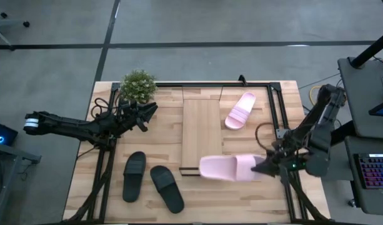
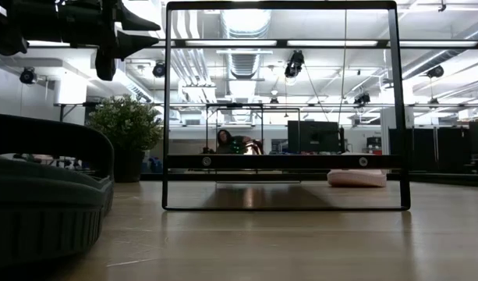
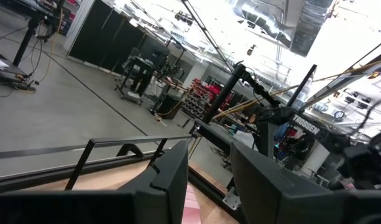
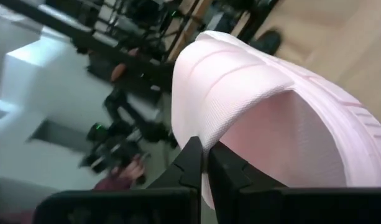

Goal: Pick and place slides into the shelf
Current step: Put the bottom pink slide on the shelf

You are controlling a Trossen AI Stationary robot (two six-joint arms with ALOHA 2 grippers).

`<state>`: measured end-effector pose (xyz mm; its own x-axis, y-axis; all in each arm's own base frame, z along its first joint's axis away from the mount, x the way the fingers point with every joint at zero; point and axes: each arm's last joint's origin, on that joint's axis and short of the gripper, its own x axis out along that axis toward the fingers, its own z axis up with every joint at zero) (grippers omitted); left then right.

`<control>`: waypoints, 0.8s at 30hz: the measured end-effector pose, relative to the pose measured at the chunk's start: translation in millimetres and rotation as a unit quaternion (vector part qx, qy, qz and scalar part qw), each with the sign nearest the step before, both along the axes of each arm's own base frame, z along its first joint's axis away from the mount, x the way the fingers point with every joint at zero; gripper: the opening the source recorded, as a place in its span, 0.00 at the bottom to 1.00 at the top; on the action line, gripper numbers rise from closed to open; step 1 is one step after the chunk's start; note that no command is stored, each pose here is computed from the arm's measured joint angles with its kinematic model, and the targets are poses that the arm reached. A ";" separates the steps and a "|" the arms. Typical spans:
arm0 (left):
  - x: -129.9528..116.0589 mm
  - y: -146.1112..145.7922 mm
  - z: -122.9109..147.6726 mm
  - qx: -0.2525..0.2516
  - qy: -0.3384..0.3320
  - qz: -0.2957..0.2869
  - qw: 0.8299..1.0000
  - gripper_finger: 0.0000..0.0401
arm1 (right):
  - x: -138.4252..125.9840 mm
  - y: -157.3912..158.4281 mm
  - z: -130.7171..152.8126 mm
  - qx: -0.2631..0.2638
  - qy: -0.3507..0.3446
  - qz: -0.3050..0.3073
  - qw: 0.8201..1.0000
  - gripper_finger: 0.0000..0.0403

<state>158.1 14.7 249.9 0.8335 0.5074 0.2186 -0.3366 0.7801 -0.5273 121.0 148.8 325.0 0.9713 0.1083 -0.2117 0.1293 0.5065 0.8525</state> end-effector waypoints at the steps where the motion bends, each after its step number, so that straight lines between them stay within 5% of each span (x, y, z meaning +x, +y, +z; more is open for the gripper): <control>1: 0.0 0.0 -0.1 0.000 0.000 0.000 1.000 0.27 | 1.5 -4.9 3.6 -0.009 0.001 -0.009 1.000 0.02; 12: 0.0 0.0 -0.3 0.000 0.001 0.000 1.000 0.27 | 21.6 -58.5 16.8 -0.055 0.046 -0.082 0.994 0.02; 24: 0.0 0.0 -1.1 0.000 0.002 0.000 1.000 0.27 | 53.5 -99.1 -10.8 -0.033 0.078 -0.082 0.993 0.02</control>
<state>158.1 14.7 248.8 0.8344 0.5074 0.2153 -0.3388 0.7803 -0.5257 174.5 49.7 314.1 0.9297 -0.0685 -0.3620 0.3427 0.5212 0.7816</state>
